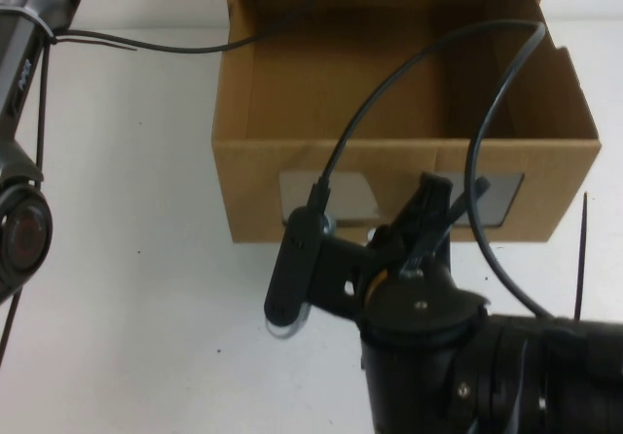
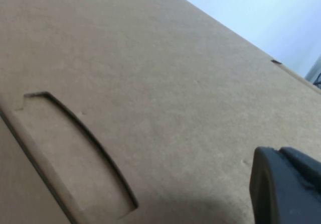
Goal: Open the shoe box
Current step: 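Pull the top drawer of the cardboard box fully open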
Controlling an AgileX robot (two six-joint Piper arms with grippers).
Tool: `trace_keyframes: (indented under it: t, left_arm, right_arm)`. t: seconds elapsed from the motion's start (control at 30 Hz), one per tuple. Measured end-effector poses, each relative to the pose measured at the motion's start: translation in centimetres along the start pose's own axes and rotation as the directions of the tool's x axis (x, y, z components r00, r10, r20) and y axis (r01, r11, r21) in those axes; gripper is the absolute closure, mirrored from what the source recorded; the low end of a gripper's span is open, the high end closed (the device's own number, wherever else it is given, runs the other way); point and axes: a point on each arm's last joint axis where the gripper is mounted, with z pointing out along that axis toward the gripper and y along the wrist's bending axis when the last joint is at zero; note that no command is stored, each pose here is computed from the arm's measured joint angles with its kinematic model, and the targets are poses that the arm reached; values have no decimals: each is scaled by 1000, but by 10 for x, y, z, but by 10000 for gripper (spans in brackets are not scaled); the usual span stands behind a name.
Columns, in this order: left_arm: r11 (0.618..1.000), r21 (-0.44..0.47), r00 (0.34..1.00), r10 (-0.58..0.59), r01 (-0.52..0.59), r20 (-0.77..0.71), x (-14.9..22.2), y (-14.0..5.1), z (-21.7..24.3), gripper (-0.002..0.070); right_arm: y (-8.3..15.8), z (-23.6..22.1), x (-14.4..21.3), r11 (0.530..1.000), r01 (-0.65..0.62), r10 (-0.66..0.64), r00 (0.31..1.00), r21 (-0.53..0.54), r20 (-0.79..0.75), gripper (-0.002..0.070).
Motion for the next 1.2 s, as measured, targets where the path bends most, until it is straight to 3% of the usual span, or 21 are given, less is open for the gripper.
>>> trace_keyframes:
  t: [0.2, 0.93, 1.03, 1.2]
  left_arm:
    - [1000, 4, 1000, -12, 12, -1, 0, 1, -1, 682]
    - [999, 19, 1000, -25, 26, -10, 1, -1, -1, 682]
    - [999, 19, 1000, -27, 27, -9, 1, 0, -1, 682]
    - [999, 20, 1000, -25, 26, -10, 1, 0, -1, 672]
  right_arm:
    - [12, -19, 1, 999, -7, 7, 1000, -50, -3, 669]
    - [6, -14, 9, 996, -59, 55, 996, -66, -69, 646]
    - [7, -14, 9, 995, -68, 62, 995, -77, -76, 542]
    - [9, -14, 10, 990, -100, 92, 992, -99, -87, 247]
